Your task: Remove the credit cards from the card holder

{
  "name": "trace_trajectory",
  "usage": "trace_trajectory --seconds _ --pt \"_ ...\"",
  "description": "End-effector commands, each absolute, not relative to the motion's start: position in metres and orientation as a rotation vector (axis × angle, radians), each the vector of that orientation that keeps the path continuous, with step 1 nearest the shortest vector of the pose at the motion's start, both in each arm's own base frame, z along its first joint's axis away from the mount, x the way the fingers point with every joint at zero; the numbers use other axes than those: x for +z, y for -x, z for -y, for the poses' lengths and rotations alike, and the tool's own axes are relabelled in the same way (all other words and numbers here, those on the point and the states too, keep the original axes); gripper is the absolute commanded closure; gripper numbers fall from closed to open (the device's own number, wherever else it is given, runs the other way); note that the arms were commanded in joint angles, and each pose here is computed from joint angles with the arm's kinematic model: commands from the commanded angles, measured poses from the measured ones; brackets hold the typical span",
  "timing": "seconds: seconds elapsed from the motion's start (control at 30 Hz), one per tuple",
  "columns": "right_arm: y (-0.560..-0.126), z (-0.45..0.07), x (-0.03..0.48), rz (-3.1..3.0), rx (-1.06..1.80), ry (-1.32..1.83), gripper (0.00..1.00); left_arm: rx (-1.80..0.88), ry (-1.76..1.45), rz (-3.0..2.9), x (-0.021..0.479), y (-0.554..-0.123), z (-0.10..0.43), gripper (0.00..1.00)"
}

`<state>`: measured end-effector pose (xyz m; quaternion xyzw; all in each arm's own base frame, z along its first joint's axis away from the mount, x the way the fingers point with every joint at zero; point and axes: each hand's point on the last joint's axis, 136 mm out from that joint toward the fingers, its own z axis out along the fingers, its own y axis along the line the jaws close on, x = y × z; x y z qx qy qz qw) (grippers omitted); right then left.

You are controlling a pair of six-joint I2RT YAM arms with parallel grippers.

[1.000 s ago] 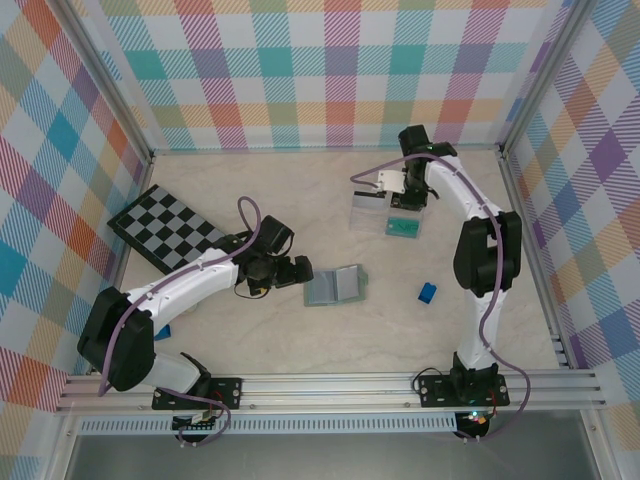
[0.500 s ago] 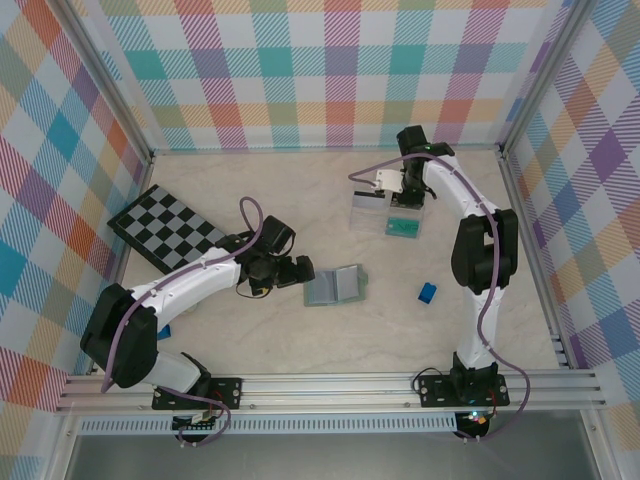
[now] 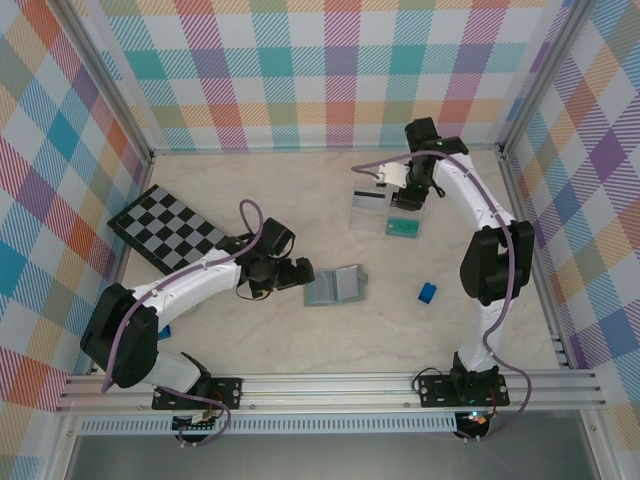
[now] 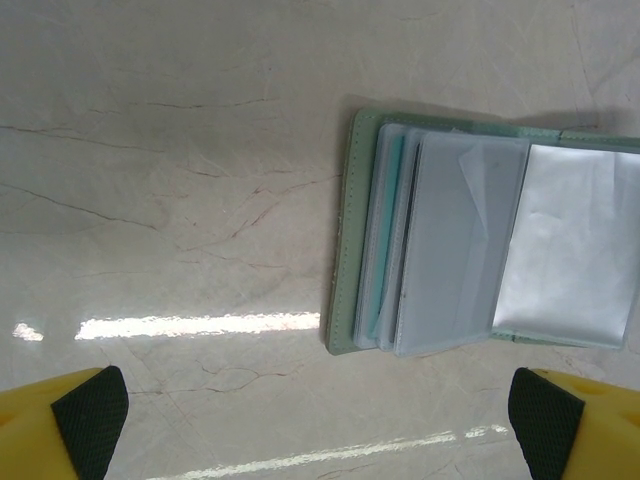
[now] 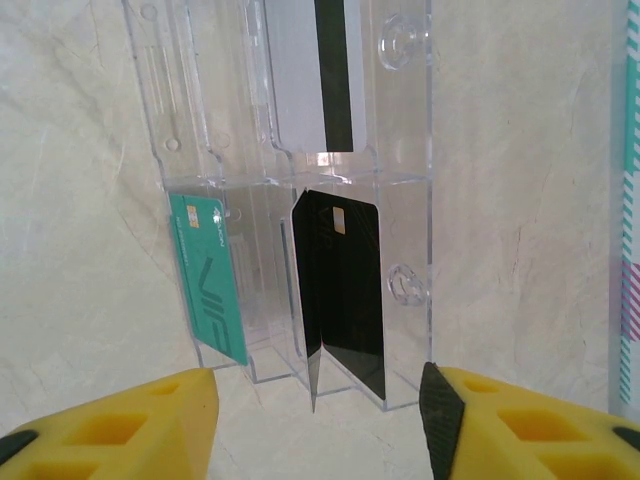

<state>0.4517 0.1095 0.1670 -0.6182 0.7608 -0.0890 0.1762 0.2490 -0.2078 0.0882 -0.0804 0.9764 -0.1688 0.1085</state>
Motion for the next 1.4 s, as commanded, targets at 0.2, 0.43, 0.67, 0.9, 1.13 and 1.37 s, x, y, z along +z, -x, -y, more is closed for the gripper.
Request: trace_trajectory --seconds 0.2,0.43,0.67,0.9,1.13,1.37 --pt "-0.458 -0.104 0.126 -2.269 -0.235 1.736 0.36 -0.521 0.265 -2.883 0.084 -0.247 0.208 0.00" --pt "-0.467 -0.104 0.115 -2.277 -0.249 1.727 0.34 -0.512 0.270 -2.882 0.082 -0.245 0.205 0.00" --pt "-0.486 -0.098 0.112 -2.295 -0.321 1.661 0.35 -0.510 0.271 -2.883 0.081 -0.247 0.206 0.00" --pt "-0.503 -0.095 0.117 -2.285 -0.388 1.600 0.35 -0.506 0.271 -2.884 0.080 -0.246 0.205 0.00" --pt "-0.515 -0.091 0.131 -2.263 -0.445 1.541 0.36 -0.504 0.276 -2.887 0.079 -0.247 0.205 0.00" --pt "-0.522 -0.086 0.141 -2.245 -0.490 1.499 0.36 -0.505 0.277 -2.889 0.078 -0.247 0.206 0.00"
